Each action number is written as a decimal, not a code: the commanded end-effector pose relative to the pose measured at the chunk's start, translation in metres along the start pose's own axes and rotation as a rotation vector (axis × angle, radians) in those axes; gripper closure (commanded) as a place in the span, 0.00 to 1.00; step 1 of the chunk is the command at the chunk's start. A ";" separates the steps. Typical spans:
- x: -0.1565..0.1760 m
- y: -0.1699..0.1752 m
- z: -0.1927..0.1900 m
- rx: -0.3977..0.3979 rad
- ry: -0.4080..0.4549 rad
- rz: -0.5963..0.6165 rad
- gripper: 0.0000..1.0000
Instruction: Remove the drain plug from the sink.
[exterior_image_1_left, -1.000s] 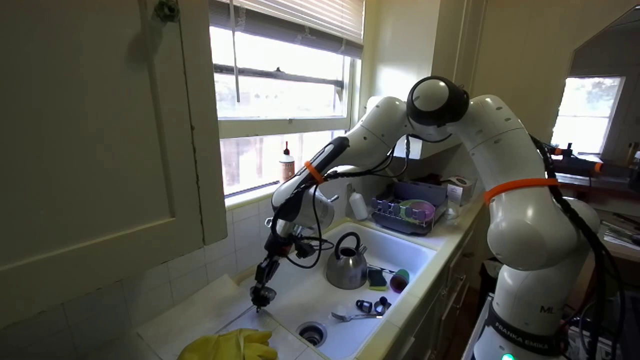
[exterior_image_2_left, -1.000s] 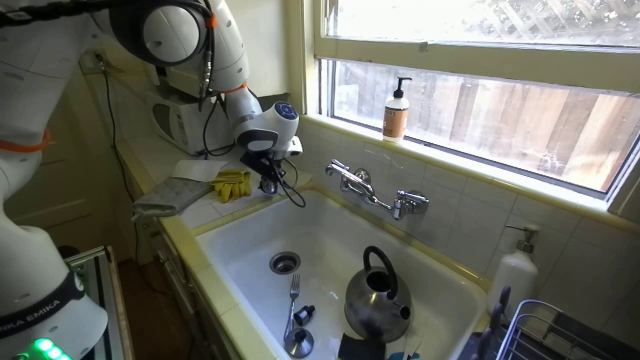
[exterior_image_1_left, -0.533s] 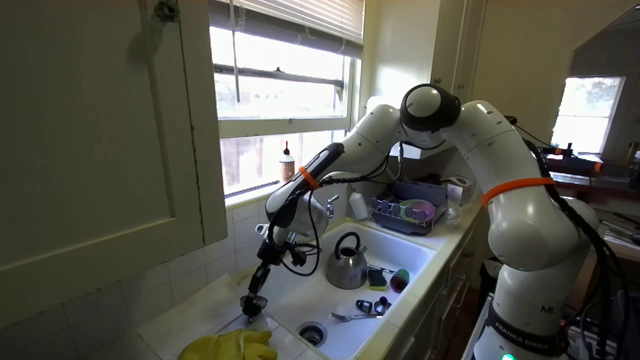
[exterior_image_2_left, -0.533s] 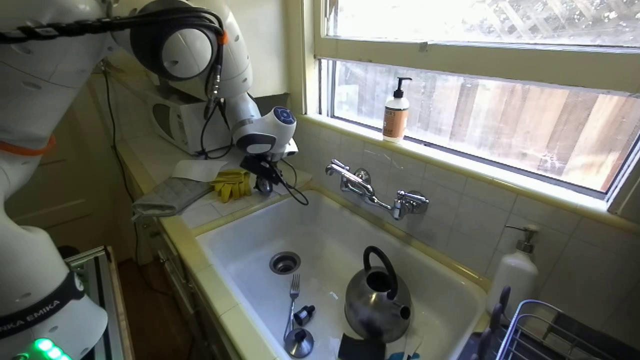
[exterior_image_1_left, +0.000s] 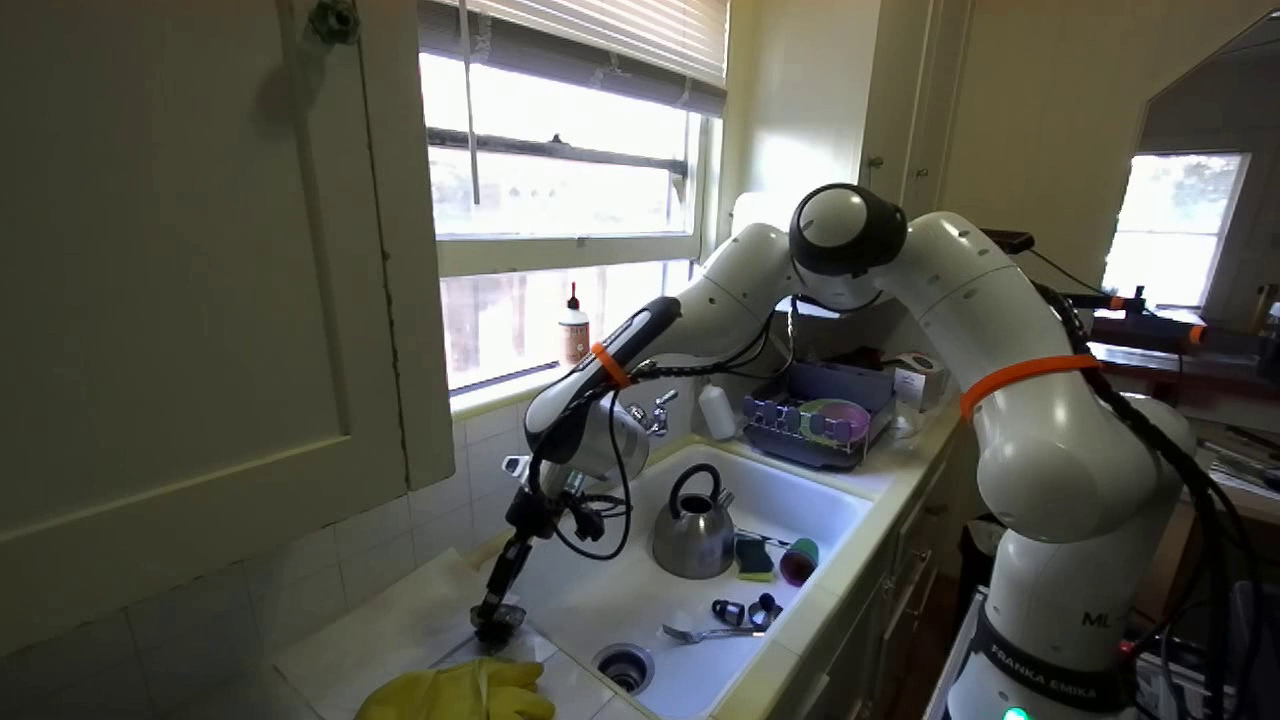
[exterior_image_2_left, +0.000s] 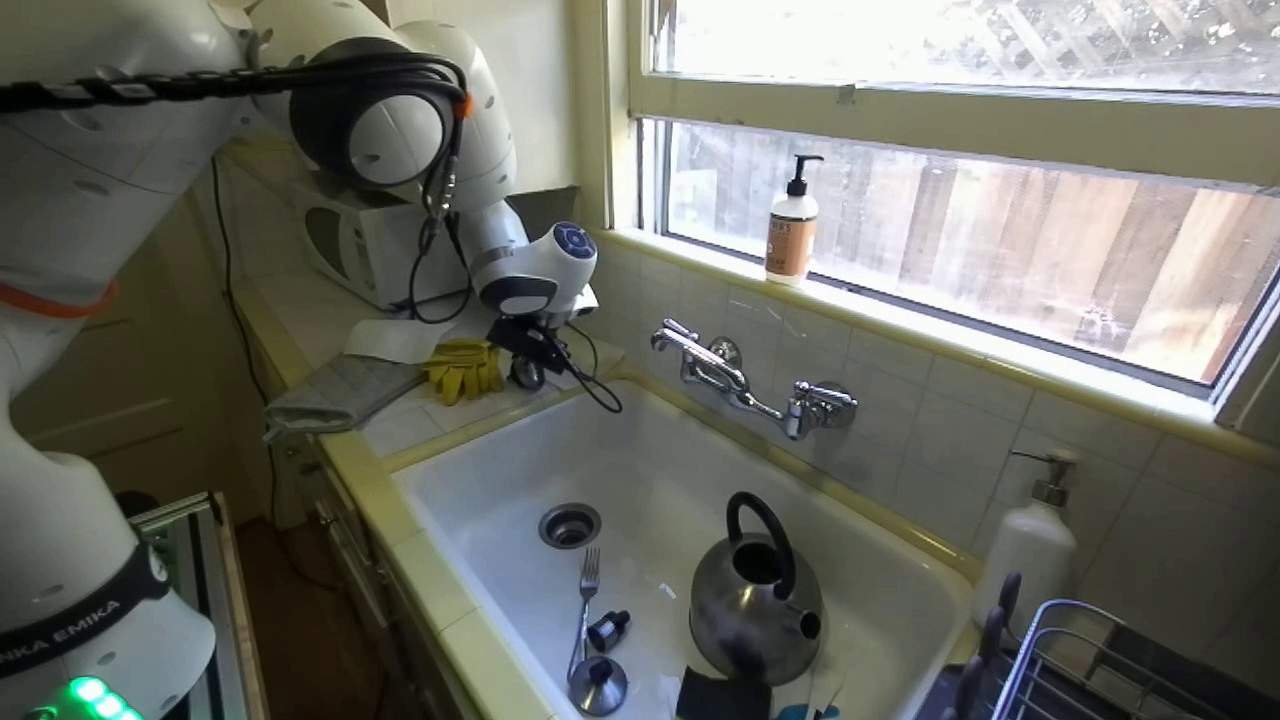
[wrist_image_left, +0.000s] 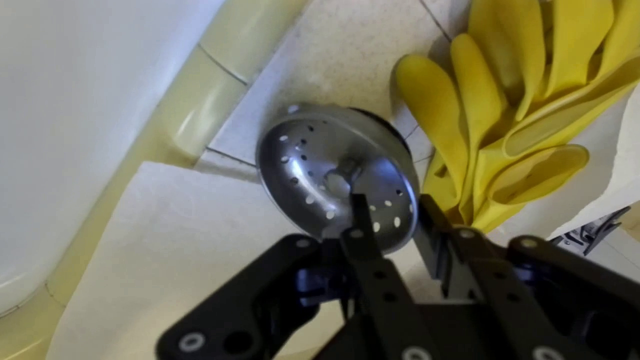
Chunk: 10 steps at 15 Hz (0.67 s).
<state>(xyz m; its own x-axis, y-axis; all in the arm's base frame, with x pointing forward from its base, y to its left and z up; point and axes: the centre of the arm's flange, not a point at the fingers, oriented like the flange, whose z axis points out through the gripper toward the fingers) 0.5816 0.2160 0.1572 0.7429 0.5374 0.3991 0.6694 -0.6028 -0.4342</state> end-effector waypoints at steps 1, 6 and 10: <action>0.005 0.003 0.002 0.011 0.023 -0.018 0.38; 0.009 0.001 -0.005 0.018 0.043 -0.008 0.03; 0.008 -0.002 -0.021 0.019 0.071 0.033 0.00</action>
<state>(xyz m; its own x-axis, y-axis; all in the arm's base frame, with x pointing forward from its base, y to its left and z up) 0.5919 0.2185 0.1699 0.7444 0.5093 0.4319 0.6671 -0.5962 -0.4467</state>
